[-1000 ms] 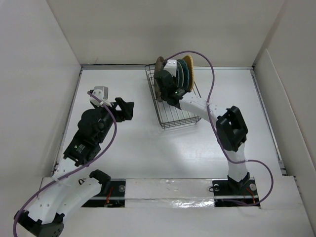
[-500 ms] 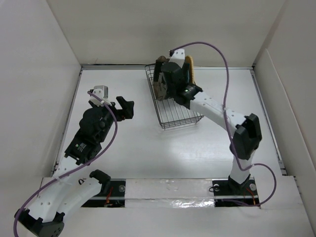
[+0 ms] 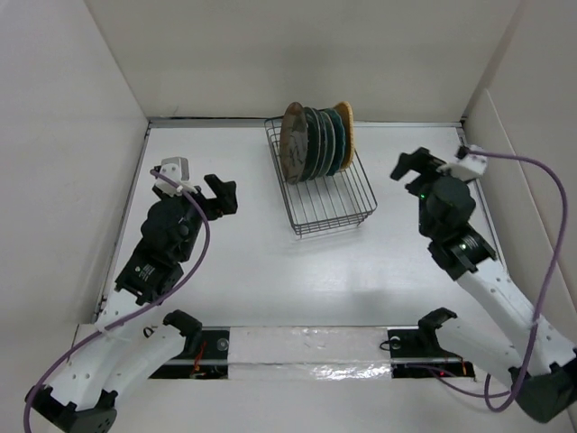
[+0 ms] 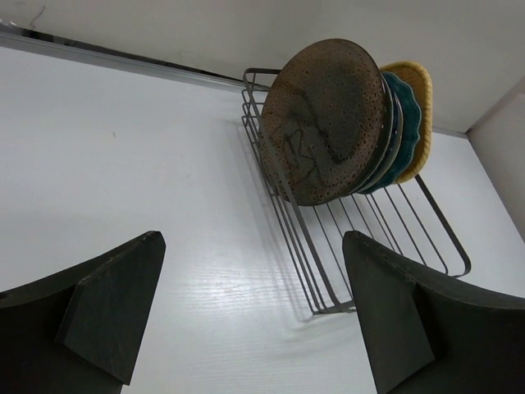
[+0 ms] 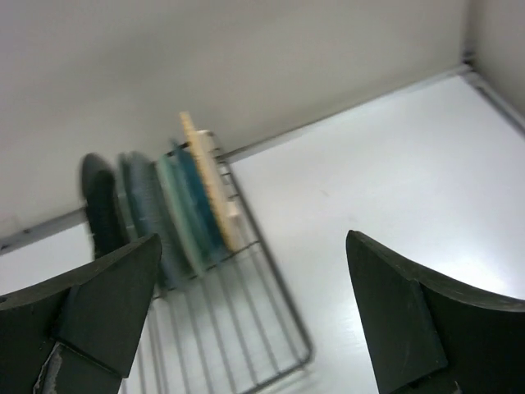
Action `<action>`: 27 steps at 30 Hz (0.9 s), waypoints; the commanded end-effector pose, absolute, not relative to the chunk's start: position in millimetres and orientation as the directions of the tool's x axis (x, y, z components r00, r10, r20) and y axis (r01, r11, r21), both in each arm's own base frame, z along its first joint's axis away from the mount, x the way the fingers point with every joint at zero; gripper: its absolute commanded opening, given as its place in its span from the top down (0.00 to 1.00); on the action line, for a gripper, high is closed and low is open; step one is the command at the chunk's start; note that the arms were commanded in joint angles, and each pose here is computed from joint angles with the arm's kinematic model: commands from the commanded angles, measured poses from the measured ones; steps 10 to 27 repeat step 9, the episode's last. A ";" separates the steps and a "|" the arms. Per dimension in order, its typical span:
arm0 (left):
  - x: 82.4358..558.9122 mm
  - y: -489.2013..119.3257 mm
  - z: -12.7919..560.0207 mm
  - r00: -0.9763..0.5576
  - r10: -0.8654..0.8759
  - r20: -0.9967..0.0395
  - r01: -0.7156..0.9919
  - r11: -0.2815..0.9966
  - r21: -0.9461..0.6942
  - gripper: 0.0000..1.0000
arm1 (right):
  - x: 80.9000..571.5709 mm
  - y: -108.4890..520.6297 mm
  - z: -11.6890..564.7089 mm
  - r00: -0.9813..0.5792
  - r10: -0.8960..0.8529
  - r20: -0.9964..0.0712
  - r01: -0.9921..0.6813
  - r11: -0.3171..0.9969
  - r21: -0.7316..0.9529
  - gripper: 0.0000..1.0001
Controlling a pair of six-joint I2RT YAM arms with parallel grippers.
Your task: Load the plates into the dish rack
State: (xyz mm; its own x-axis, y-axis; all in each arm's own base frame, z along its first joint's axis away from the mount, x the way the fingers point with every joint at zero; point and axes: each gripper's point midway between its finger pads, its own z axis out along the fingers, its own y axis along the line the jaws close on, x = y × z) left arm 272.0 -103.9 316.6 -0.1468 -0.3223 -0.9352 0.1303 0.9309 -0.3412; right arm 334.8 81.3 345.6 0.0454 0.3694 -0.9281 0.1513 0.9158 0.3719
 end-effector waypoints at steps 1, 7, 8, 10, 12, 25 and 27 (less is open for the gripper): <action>271.0 -97.4 334.7 -0.078 -0.344 -0.936 0.124 0.928 -0.352 0.12 | 316.9 54.7 347.9 0.122 0.460 -0.880 0.108 0.875 0.472 0.00; 276.4 -103.0 330.5 -0.098 -0.331 -0.939 0.131 0.931 -0.342 0.13 | 321.1 46.7 307.7 0.014 0.451 -0.893 0.114 0.886 0.449 0.00; 278.0 -103.7 327.0 -0.109 -0.327 -0.939 0.126 0.932 -0.340 0.13 | 321.3 48.3 308.0 0.012 0.451 -0.893 0.104 0.887 0.449 0.00; 278.5 -104.3 326.4 -0.113 -0.325 -0.939 0.126 0.933 -0.338 0.12 | 321.5 50.0 311.6 0.016 0.454 -0.891 0.092 0.887 0.453 0.00; 278.5 -104.3 326.4 -0.113 -0.325 -0.939 0.126 0.933 -0.338 0.12 | 321.5 50.0 311.6 0.016 0.454 -0.891 0.092 0.887 0.453 0.00; 278.5 -104.3 326.4 -0.113 -0.325 -0.939 0.126 0.933 -0.338 0.12 | 321.5 50.0 311.6 0.016 0.454 -0.891 0.092 0.887 0.453 0.00; 278.5 -104.3 326.4 -0.113 -0.325 -0.939 0.126 0.933 -0.338 0.12 | 321.5 50.0 311.6 0.016 0.454 -0.891 0.092 0.887 0.453 0.00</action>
